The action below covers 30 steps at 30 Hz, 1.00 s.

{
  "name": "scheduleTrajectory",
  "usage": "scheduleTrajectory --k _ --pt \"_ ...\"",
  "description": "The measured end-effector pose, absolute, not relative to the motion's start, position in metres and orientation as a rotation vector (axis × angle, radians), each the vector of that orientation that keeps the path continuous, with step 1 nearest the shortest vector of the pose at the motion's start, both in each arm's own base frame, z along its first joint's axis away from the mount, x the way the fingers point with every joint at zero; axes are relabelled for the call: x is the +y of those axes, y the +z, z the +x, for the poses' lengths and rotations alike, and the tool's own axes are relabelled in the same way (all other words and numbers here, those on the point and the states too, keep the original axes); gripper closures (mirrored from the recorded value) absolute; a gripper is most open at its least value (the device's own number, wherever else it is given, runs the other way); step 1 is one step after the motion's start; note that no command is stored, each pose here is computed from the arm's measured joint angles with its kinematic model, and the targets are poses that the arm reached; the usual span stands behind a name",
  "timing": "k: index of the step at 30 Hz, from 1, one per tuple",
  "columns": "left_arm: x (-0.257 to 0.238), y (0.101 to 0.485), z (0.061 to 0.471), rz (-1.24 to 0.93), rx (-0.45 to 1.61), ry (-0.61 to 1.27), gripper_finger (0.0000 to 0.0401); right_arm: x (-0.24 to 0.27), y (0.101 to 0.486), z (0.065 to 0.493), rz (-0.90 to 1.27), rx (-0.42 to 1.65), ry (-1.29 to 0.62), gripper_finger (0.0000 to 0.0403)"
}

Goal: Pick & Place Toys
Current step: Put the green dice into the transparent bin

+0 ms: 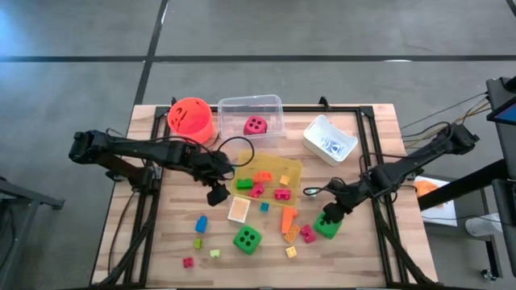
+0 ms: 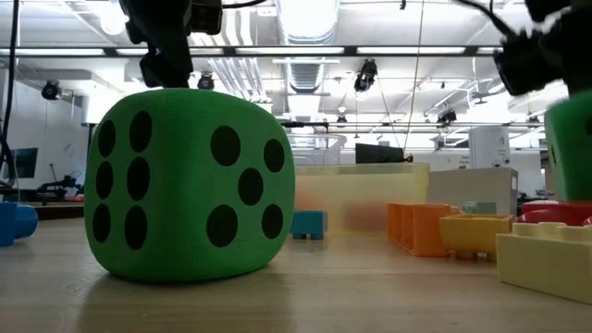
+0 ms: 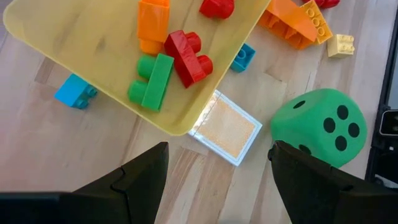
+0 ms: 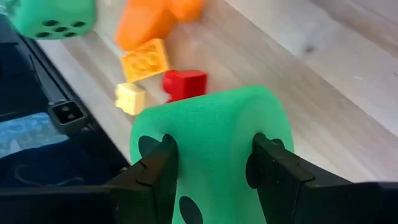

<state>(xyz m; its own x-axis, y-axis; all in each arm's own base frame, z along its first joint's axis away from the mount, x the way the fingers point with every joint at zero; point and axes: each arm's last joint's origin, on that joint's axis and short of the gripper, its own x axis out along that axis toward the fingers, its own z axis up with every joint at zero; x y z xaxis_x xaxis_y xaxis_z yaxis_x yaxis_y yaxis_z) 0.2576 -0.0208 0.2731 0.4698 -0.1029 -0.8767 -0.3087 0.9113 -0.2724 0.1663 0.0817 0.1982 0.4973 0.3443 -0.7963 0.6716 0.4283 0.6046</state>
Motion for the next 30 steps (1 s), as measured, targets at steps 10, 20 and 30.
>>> scheduleTrajectory --k 10,20,30 --pt "-0.021 0.273 0.256 -0.405 1.094 0.128 0.0125 0.081 0.248 0.174 1.090 0.964 -0.294 0.0263" --pt "-0.019 0.281 0.250 -0.382 1.054 0.133 0.0125 0.083 0.248 0.182 1.110 0.904 -0.300 0.0279" --pt "-0.019 0.291 0.242 -0.387 1.011 0.127 0.0125 0.079 0.259 0.193 1.126 0.644 -0.344 0.0288"
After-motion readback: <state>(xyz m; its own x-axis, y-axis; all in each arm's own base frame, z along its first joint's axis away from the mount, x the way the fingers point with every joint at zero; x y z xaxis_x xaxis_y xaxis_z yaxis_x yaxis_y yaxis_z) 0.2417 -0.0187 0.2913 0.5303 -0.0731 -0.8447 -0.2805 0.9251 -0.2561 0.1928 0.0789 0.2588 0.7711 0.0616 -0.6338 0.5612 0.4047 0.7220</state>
